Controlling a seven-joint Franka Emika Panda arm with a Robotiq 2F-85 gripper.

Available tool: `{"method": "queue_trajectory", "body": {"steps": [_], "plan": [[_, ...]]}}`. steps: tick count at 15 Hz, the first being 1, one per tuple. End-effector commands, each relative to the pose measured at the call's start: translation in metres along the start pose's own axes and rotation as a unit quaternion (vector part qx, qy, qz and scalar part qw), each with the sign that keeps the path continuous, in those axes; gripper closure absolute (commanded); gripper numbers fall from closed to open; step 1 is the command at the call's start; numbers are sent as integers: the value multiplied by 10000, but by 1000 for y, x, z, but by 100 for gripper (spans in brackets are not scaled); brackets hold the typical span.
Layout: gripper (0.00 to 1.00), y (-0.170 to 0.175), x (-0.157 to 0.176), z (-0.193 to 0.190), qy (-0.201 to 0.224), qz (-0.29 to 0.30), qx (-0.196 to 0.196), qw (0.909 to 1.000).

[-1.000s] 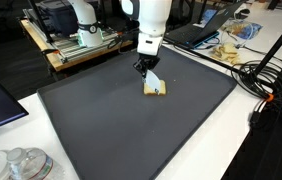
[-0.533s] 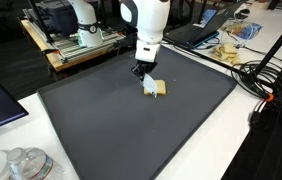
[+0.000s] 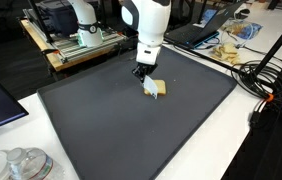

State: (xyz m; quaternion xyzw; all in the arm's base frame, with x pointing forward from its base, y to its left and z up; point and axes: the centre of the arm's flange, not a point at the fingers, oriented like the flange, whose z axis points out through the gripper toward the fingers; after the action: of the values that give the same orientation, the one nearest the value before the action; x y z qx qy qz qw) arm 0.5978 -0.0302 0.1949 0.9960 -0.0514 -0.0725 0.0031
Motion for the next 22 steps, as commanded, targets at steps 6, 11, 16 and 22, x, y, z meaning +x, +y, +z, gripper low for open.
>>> {"method": "queue_trajectory", "body": {"steps": [6, 11, 16, 22], "plan": [[99, 11, 20, 33, -267, 13, -34, 9996], [99, 12, 26, 41, -321, -25, -68, 9995], [99, 18, 27, 54, -201, -97, -167, 9996], [99, 16, 26, 64, -123, -195, -148, 9996]]}}
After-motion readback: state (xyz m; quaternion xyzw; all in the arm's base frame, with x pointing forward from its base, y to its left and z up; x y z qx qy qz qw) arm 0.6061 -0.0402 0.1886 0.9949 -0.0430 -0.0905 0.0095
